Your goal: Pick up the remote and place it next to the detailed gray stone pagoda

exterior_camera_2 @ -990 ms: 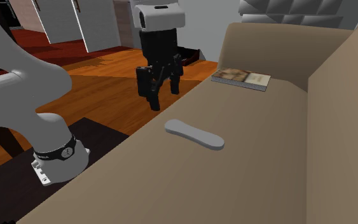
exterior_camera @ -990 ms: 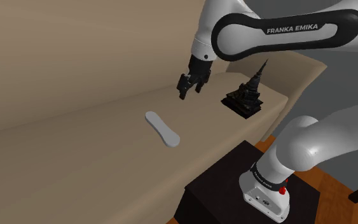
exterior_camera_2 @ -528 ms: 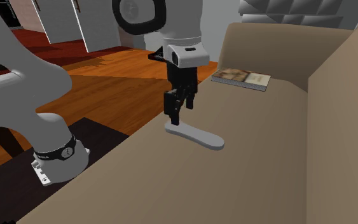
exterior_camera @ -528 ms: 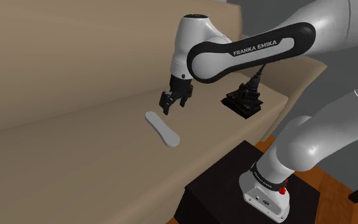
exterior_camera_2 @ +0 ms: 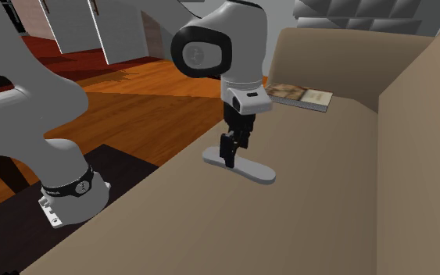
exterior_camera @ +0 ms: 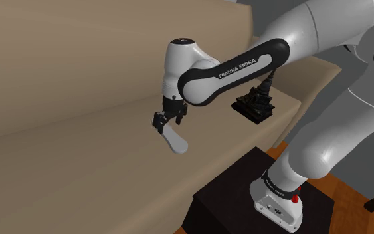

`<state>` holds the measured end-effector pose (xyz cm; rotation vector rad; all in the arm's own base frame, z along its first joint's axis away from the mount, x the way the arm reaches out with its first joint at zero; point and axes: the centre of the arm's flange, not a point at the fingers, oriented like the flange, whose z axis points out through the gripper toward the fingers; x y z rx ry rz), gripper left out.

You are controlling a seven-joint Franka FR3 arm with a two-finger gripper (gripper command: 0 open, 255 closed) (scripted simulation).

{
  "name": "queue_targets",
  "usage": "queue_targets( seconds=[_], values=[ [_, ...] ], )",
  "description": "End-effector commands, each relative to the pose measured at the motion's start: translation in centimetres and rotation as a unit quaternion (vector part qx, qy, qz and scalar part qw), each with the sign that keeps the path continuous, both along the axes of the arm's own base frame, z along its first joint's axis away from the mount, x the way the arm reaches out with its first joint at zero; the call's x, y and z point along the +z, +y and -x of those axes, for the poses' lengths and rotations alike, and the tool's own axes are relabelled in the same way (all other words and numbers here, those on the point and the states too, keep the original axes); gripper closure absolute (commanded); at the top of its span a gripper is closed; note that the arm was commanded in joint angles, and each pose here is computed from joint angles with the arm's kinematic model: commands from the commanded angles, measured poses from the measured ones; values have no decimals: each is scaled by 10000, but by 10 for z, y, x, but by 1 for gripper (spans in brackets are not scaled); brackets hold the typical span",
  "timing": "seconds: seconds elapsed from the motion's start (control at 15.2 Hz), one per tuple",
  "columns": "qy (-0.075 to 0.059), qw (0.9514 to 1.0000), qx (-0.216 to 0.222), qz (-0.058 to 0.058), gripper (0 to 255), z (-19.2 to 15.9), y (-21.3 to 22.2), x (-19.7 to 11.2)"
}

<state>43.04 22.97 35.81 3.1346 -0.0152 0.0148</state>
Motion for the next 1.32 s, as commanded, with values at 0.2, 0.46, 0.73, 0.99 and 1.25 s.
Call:
queue_targets(
  seconds=[0.2, 0.46, 0.73, 0.99, 1.25],
  values=[
    [-1, 10000, 0, -2, 0, -1, 2, -25],
    [-1, 10000, 0, -2, 0, -1, 2, -25],
    [-1, 10000, 0, -2, 0, -1, 2, -25],
    [-1, 10000, 0, -2, 255, -1, 2, -25],
    [-1, 10000, 0, -2, 255, -1, 2, -25]
  ],
)
